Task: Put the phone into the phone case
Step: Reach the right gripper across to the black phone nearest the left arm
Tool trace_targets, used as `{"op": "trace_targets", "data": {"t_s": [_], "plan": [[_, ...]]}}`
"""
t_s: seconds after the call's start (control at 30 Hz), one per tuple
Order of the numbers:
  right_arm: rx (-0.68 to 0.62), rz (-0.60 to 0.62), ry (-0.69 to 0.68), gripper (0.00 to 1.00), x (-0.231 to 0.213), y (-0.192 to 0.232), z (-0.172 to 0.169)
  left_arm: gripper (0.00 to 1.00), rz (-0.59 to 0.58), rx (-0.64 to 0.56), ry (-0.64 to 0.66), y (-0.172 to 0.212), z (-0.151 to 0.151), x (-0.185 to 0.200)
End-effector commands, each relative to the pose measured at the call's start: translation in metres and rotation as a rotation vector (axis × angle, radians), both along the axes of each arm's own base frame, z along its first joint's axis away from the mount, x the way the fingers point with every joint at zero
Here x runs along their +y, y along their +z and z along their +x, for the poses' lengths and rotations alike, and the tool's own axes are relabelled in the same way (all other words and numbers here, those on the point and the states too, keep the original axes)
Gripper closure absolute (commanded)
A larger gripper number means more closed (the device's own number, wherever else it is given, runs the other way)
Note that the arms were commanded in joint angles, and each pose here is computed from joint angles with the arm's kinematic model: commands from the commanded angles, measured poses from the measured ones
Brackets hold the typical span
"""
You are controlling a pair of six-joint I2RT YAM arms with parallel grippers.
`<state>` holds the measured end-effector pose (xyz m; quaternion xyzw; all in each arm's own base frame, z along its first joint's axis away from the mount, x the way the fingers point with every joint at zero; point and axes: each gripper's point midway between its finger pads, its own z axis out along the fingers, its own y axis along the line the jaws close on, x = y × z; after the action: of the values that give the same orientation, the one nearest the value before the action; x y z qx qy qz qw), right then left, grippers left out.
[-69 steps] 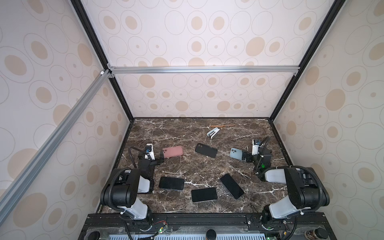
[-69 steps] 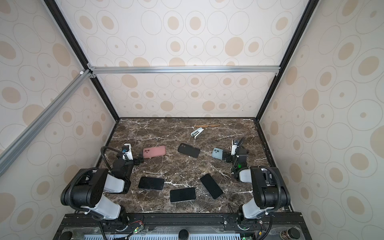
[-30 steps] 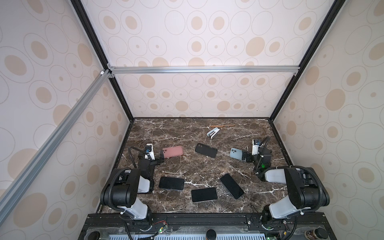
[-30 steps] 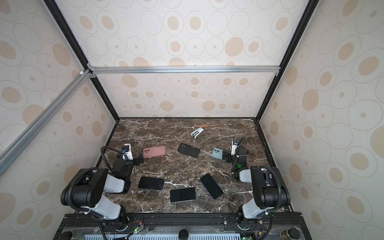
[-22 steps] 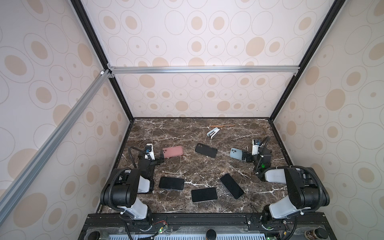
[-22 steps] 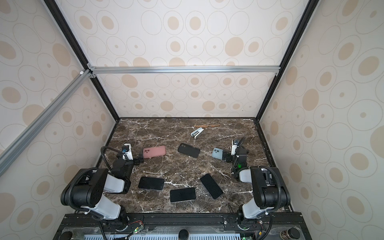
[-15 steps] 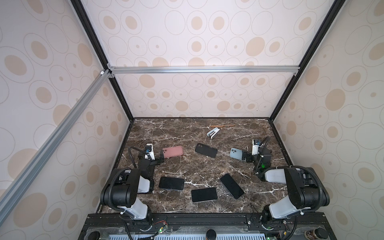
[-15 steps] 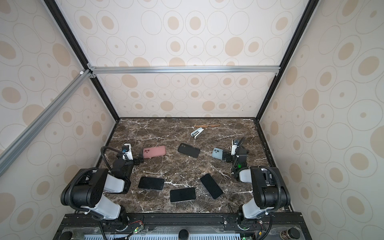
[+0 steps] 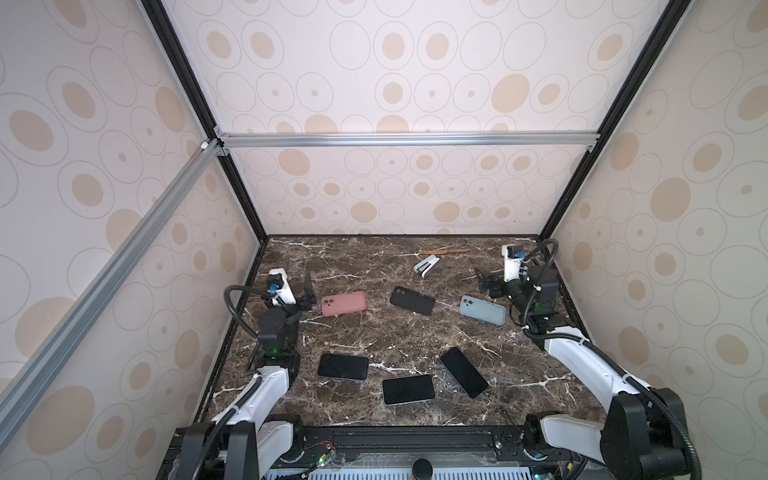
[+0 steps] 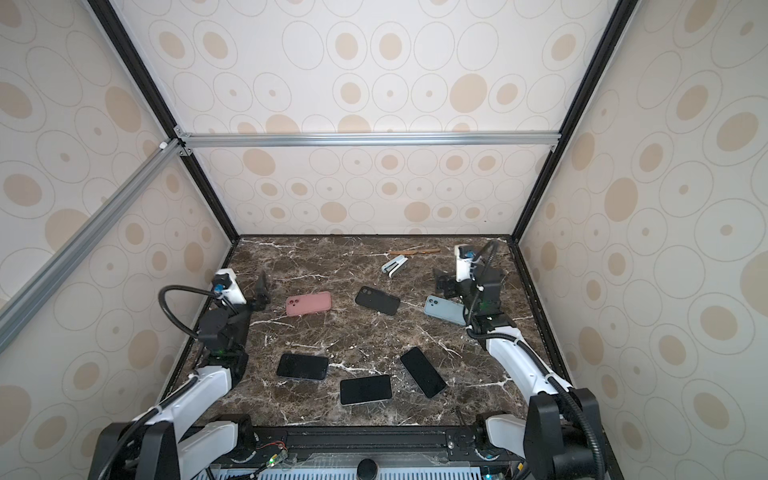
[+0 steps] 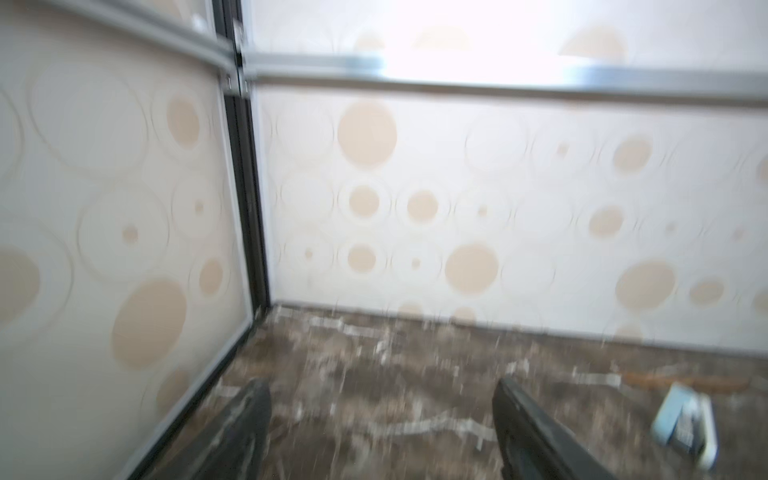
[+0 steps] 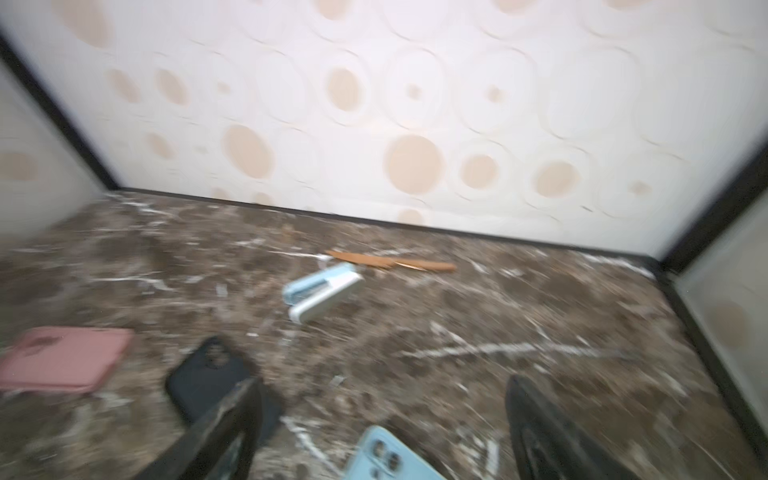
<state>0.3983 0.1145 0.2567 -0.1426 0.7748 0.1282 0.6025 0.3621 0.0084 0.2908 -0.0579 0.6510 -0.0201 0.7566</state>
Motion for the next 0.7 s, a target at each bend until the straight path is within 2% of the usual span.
{"op": "trace_targets", "data": {"t_s": [0.0,0.13,0.3,0.4,0.53,0.67], "plan": [[0.086,-0.124,0.418,0.07,0.103,0.003,-0.054,0.20,-0.112,0.126,-0.171,0.042,-0.002,-0.035],[0.116,-0.192,0.782,0.08,0.192,0.014,-0.120,0.20,-0.055,0.216,-0.349,0.069,-0.028,-0.071],[0.214,-0.317,0.986,0.09,0.254,-0.018,-0.185,0.21,-0.051,0.324,-0.323,0.035,-0.062,-0.064],[0.263,-0.400,1.021,0.09,0.278,-0.047,-0.210,0.23,-0.050,0.369,-0.262,0.001,-0.078,-0.053],[0.355,-0.415,1.057,0.09,0.302,-0.082,-0.228,0.21,-0.063,0.414,-0.146,-0.038,-0.091,-0.032],[0.457,-0.459,1.054,0.08,0.320,-0.119,-0.229,0.20,-0.062,0.378,-0.032,-0.034,-0.091,-0.012]]}}
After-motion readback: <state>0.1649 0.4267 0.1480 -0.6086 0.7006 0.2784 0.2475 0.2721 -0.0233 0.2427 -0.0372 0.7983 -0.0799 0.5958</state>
